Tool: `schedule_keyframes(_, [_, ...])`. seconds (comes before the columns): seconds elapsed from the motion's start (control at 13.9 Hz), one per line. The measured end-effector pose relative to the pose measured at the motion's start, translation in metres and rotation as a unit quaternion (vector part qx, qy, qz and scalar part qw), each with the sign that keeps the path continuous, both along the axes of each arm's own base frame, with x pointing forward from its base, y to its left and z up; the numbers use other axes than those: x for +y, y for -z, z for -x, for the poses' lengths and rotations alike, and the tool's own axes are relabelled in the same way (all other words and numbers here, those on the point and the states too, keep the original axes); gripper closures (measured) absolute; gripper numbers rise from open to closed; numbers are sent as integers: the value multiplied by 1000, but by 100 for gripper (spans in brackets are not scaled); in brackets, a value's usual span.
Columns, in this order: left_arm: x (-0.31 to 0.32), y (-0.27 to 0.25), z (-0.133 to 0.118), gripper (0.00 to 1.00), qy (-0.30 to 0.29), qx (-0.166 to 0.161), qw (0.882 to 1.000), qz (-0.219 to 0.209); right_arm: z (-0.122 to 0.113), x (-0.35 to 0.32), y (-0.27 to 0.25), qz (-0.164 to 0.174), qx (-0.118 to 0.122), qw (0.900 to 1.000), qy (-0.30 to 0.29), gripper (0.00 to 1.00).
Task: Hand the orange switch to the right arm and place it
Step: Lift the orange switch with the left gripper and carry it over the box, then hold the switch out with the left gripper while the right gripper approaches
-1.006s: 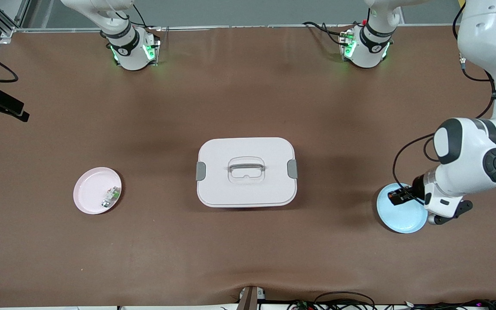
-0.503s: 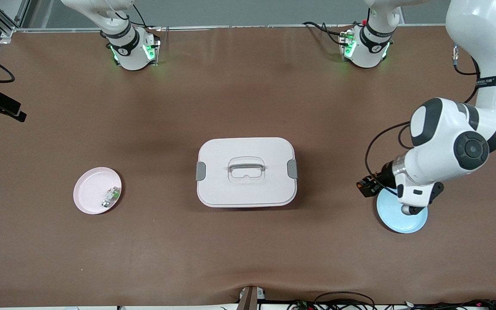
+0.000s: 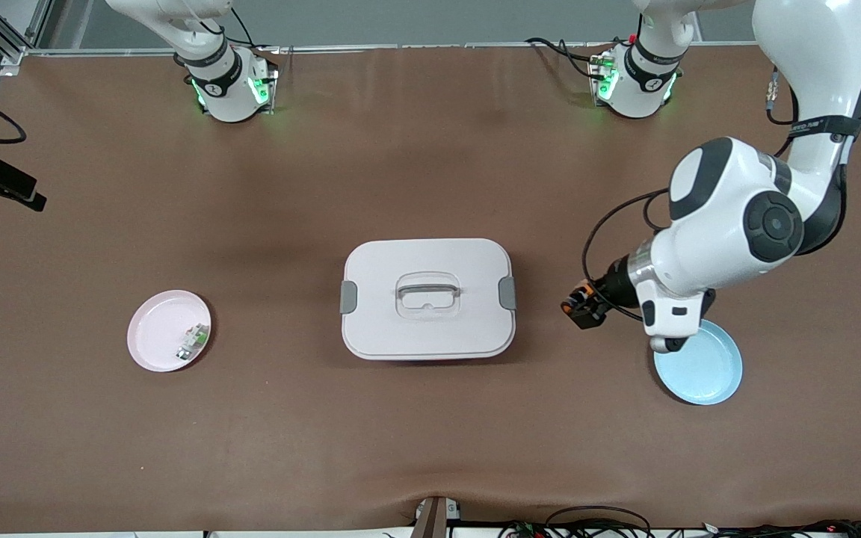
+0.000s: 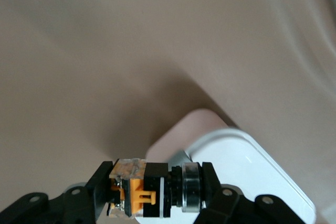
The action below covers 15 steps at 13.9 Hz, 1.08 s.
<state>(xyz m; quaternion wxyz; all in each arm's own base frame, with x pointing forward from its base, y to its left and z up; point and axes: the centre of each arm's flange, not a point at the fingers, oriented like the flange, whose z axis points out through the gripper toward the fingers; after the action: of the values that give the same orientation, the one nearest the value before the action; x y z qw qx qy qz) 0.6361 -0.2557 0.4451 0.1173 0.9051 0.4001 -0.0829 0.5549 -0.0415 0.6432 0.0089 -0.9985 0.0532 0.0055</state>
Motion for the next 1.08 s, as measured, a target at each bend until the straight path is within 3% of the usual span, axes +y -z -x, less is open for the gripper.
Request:
schedule_keyframes(0.36, [-79,-17,28,28,-34,17,999,14,0,0,-2,0,-3,1000,0,0])
schedule_keyframes(0.65, [-119,-18,35,28,-64,35,997,28,0,7,-2,0,-2,1000,-14,0])
schedule_keyframes(0.93, [-143,-18,45,28,-78,45,995,32,3,9,12,-4,36,999,-19,0])
schedule_keyframes(1.08, [-157,-23,52,28,-86,45,994,39,3,12,15,-18,41,999,-20,0])
